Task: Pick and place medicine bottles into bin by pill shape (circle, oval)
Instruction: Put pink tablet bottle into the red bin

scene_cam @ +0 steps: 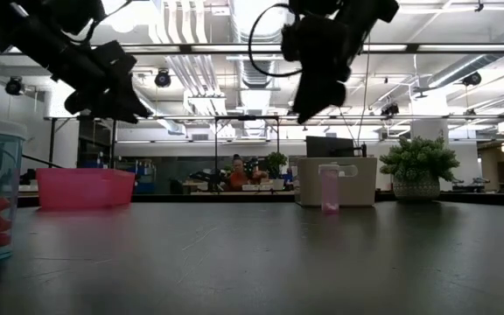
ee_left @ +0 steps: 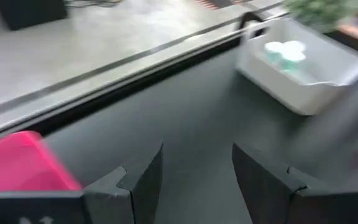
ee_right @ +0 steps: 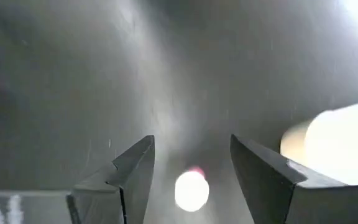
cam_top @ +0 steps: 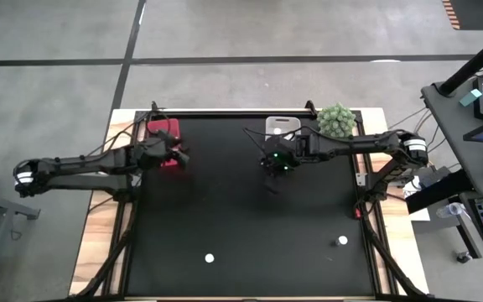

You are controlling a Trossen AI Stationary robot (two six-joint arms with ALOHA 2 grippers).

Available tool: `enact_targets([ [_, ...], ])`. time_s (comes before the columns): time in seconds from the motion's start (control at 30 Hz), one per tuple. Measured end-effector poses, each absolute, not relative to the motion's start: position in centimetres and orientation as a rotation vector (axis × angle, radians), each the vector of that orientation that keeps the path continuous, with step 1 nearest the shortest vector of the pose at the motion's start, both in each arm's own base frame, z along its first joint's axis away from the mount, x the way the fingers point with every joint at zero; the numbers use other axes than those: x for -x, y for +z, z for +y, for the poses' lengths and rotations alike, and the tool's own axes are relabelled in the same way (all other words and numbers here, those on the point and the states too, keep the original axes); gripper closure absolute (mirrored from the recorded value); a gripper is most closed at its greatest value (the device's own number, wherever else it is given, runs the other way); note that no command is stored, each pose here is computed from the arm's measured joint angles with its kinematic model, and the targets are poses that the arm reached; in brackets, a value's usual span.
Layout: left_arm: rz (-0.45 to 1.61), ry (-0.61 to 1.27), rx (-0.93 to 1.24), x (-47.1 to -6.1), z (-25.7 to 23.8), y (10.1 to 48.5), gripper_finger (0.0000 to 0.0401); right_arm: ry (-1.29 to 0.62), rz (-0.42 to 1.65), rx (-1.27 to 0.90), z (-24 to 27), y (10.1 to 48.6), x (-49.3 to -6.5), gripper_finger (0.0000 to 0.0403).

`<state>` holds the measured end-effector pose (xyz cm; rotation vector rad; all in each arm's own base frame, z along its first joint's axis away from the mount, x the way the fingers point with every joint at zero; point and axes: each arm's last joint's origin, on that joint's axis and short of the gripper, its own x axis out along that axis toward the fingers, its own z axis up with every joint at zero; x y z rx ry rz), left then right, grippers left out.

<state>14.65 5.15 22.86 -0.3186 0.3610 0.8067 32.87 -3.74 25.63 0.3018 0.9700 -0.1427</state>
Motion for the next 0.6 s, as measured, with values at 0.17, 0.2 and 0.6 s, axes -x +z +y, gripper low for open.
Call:
enact_targets([
  [0.17,0.334,0.698,0.345,-15.0,4.7,23.2,0.0225,-0.237,1.116,-0.454,-3.1,24.9,-31.6,0.0199],
  [0.2,0.332,0.692,0.347,-15.0,4.7,23.3,0.0225,-0.259,1.136,-0.483,-3.0,24.8,-31.4,0.0199],
  [0.6,0.31,0.686,0.301,-15.2,4.8,23.6,0.0225,-0.351,1.134,-0.547,-1.1,24.4,-31.4,0.0199],
])
